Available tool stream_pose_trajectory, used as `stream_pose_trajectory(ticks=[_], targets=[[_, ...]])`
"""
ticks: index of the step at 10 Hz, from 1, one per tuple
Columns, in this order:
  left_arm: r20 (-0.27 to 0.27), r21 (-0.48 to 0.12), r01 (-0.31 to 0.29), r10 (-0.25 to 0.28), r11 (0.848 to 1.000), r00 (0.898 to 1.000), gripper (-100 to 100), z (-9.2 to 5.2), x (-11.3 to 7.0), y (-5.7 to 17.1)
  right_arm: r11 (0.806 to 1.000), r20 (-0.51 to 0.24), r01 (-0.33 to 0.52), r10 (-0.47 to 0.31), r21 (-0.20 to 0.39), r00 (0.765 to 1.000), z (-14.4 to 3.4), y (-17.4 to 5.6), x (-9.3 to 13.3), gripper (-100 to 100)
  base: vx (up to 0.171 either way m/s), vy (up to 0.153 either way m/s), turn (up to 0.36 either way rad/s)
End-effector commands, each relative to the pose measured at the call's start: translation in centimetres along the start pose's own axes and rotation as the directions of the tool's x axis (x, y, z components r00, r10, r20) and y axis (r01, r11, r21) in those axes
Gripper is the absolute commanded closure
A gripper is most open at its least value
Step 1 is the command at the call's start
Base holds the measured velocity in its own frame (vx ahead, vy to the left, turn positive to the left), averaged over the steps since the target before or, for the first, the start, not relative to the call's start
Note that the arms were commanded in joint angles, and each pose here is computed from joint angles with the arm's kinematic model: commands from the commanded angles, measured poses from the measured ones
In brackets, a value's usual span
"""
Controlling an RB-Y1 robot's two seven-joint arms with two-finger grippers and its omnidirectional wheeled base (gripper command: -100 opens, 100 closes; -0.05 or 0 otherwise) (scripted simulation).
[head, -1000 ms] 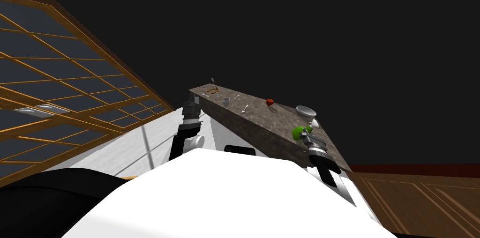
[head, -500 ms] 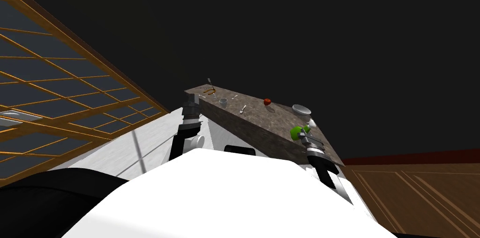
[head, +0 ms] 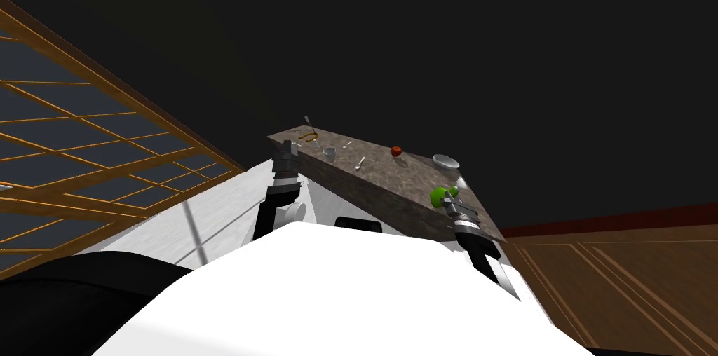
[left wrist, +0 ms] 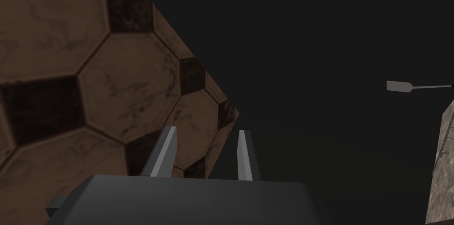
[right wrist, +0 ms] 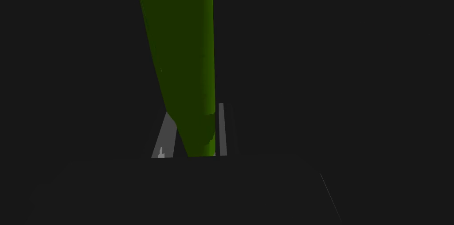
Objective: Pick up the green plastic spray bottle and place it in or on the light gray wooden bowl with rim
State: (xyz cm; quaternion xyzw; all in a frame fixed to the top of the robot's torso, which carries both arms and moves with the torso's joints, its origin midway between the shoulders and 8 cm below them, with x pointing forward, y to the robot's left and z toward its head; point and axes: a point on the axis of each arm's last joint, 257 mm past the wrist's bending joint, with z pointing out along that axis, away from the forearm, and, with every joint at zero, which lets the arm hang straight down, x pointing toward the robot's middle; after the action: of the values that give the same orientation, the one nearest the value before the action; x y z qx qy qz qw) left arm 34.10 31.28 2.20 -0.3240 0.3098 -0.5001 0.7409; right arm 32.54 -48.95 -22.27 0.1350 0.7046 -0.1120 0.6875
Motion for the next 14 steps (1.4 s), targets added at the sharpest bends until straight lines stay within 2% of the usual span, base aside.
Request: stream_pose_trajectory(ticks=[1,4,8,11,14], targets=[[0.0,0.0,0.0,0.0,1.0,1.0,0,0.0,0.0,0.0,1.0,-0.005,-0.016,0.016,-0.011,1.0,0.4,0.5,-0.1,100,-0.196,-0.006,0.024],[0.0,0.0,0.0,0.0,1.0,1.0,0,0.0,0.0,0.0,0.998,-0.024,-0.056,0.055,-0.037,0.998,1.6,1.8,-0.2,100,-0.238,-0.004,0.023],[0.0,0.0,0.0,0.0,1.0,1.0,0,0.0,0.0,0.0,0.995,-0.072,-0.089,0.086,-0.042,0.994,3.1,2.1,0.2,100,-0.254,-0.06,0.081],[0.0,0.0,0.0,0.0,1.0,1.0,0,0.0,0.0,0.0,0.995,-0.122,-0.1,0.096,-0.024,0.988,4.5,1.2,0.7,100,-0.197,-0.078,0.134],[0.0,0.0,0.0,0.0,1.0,1.0,0,0.0,0.0,0.0,0.995,-0.176,-0.093,0.095,0.021,0.98,6.0,-0.9,1.2,100,-0.147,-0.131,0.178]])
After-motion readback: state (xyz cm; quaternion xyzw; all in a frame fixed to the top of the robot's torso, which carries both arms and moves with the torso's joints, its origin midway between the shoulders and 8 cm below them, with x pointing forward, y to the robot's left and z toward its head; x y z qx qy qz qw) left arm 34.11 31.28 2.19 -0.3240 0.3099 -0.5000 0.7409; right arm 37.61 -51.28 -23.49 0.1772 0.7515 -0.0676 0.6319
